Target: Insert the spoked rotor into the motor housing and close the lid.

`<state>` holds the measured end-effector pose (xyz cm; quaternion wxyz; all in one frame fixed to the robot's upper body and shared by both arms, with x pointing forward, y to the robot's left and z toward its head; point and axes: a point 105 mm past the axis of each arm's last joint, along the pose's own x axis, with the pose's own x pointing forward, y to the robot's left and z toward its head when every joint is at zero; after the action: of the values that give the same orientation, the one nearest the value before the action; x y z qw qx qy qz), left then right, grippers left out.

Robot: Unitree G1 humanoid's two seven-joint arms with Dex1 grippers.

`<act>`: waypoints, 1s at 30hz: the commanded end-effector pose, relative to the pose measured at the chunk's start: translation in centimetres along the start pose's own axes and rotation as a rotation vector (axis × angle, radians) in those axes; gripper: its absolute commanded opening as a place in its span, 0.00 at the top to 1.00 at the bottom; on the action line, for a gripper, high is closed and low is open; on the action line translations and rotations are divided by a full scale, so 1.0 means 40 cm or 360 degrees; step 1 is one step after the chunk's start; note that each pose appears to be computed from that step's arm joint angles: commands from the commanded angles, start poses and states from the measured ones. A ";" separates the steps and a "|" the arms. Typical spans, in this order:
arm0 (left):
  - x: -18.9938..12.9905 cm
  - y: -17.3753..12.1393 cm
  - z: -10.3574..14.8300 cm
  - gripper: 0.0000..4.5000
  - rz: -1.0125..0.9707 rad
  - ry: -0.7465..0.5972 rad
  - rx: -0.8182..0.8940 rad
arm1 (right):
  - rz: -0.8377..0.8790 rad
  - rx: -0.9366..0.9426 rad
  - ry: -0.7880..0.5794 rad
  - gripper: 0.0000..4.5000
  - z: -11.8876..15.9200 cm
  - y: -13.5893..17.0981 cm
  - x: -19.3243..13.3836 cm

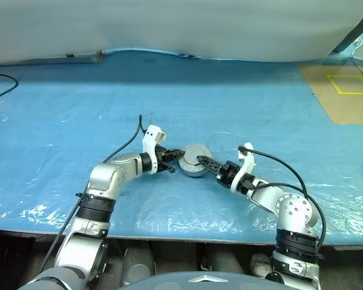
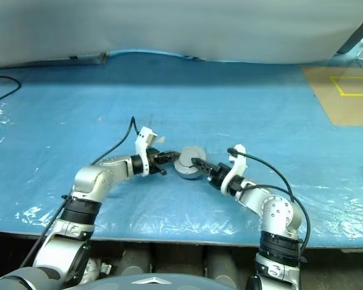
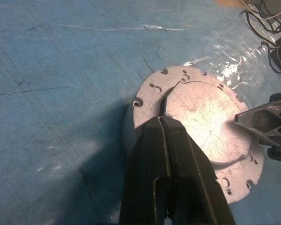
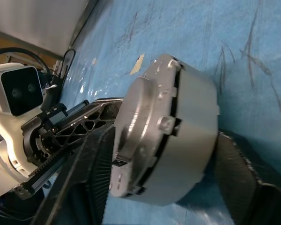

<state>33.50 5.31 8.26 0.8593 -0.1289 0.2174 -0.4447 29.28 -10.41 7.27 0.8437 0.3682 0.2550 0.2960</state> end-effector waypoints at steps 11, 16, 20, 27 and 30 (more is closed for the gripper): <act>0.011 -0.003 -0.055 1.00 -0.0009 0.0128 -0.0030 | 0.0181 0.0056 0.0101 0.76 -0.030 0.050 0.001; 0.011 -0.003 -0.038 1.00 -0.0015 0.0089 -0.0019 | 0.0149 0.0056 0.0127 0.76 -0.039 0.038 -0.002; 0.006 -0.003 -0.016 1.00 -0.0036 0.0011 -0.0068 | 0.0146 0.0108 0.0069 0.76 -0.026 0.036 0.000; -0.028 0.022 0.037 0.57 -0.0048 -0.0257 -0.0468 | 0.0239 0.0355 -0.0163 0.76 0.039 0.053 0.002; -0.043 0.041 0.049 0.34 -0.0064 -0.0383 -0.0734 | 0.0286 0.0419 -0.0227 0.76 0.065 0.071 0.007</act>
<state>34.42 6.97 9.16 0.8285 -0.3351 0.2145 -0.3940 29.86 -10.33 7.84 0.7878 0.4971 0.2475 0.2665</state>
